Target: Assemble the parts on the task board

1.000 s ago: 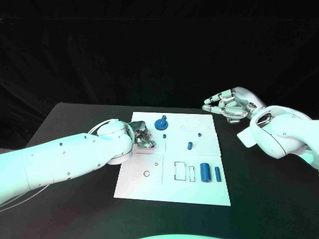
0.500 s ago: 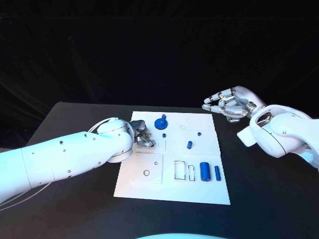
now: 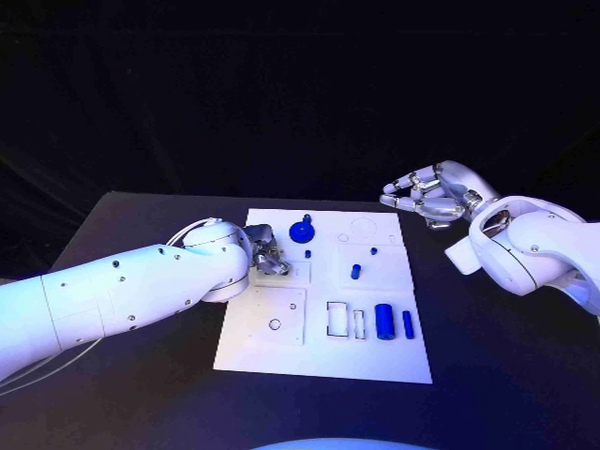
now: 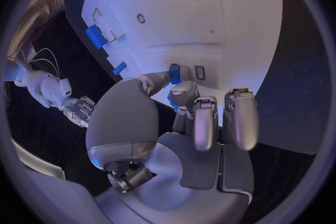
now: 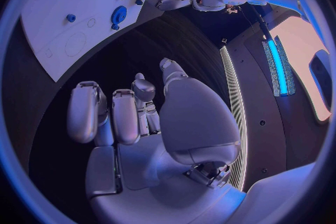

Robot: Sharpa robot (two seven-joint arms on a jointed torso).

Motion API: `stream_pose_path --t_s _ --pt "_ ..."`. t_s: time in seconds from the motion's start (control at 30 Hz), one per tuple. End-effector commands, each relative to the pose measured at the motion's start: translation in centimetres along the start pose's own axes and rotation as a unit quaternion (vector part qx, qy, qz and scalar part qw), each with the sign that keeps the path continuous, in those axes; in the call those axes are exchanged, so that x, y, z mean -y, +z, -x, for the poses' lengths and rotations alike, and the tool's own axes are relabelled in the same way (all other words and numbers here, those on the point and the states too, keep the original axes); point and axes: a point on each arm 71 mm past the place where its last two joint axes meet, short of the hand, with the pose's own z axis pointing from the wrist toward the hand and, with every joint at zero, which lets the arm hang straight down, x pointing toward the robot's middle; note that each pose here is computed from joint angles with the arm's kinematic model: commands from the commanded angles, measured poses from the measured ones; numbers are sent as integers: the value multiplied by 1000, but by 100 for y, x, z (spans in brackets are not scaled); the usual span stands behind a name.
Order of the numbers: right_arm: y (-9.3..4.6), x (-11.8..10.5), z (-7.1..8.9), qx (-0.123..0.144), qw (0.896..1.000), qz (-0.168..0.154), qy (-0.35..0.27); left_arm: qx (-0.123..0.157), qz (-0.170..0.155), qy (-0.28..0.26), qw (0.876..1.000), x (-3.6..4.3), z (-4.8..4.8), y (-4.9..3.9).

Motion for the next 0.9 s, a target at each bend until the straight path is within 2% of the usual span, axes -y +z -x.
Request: stream_pose_path --t_s 0.03,0.9 --pt "-5 -6 -14 -7 1000 3 -4 -28 24 13 999 -80 -85 31" --pt "-13 -5 -15 -10 1000 3 -4 -28 33 12 999 -104 -46 78"
